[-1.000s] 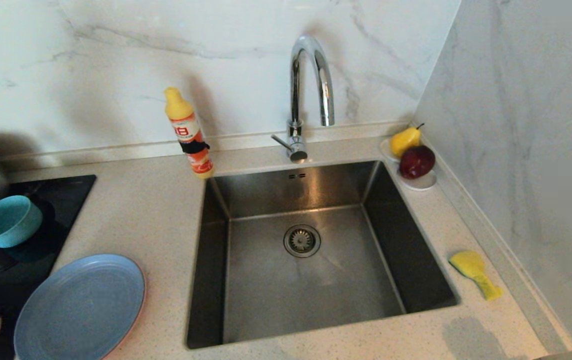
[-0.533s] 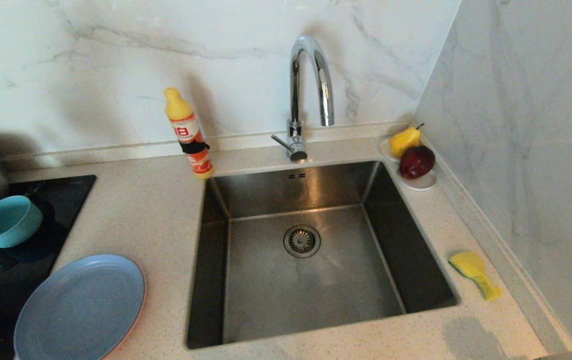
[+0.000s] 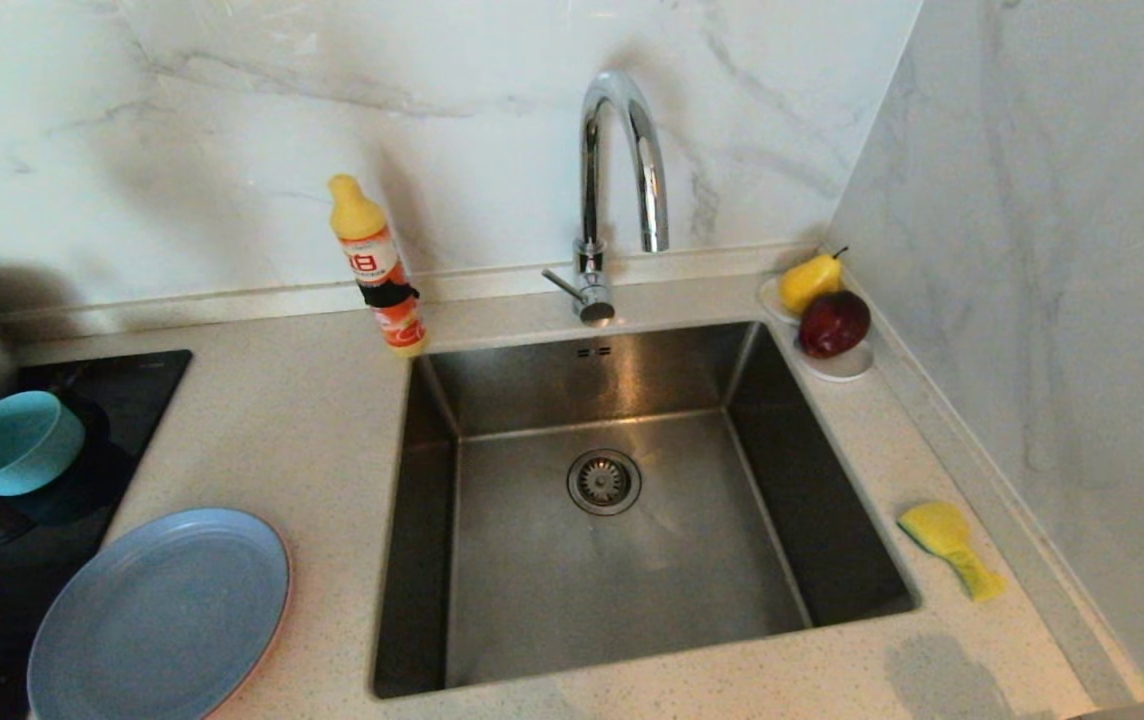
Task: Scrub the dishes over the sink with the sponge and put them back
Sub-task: Place the bowl on the plate
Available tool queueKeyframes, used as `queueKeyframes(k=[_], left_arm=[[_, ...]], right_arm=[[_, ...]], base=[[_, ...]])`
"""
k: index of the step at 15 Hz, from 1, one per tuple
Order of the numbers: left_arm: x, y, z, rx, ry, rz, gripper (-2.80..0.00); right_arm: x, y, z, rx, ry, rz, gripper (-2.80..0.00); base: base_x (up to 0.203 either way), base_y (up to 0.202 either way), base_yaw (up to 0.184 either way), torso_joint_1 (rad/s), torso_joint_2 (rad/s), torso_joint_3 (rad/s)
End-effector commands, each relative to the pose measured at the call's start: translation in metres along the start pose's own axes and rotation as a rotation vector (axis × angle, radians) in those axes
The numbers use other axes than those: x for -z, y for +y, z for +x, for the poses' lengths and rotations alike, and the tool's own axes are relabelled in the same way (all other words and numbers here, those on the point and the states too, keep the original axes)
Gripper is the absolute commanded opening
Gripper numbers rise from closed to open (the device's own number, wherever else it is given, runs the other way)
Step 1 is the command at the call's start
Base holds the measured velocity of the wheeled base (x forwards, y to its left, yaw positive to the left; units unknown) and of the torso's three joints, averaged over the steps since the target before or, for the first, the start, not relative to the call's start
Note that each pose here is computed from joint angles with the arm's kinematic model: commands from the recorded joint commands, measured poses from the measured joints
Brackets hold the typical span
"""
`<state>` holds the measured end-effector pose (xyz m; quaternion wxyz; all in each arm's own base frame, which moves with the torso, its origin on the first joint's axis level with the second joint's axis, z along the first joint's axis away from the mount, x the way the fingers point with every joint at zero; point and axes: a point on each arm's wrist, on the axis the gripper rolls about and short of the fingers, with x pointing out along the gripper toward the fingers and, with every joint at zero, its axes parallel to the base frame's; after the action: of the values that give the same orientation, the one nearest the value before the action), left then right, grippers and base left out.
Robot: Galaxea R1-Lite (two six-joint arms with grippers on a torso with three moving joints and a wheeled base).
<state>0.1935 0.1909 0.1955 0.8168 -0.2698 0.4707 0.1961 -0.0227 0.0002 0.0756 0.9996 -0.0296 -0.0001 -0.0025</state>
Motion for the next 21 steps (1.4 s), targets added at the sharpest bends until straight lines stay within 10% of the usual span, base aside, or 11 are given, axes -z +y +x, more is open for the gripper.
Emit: queueKeyframes(k=[1, 12, 21], left_arm=[[0.007, -0.017, -0.024, 0.022, -0.053, 0.048, -2.80], [0.035, -0.137, -0.004, 0.071, 0.025, 0.283, -2.80], [0.037, -0.169, 0.042, 0.027, 0.027, 0.289, -2.80]], right_arm=[[0.000, 0.000, 0.000, 0.000, 0.000, -0.001, -2.80], [0.000, 0.000, 0.000, 0.000, 0.000, -0.001, -2.80], [0.000, 0.000, 0.000, 0.000, 0.000, -0.001, -2.80]], base=[[0.000, 0.000, 0.000, 0.000, 0.00, 0.000], [0.000, 0.000, 0.000, 0.000, 0.00, 0.000], [0.000, 0.000, 0.000, 0.000, 0.00, 0.000]])
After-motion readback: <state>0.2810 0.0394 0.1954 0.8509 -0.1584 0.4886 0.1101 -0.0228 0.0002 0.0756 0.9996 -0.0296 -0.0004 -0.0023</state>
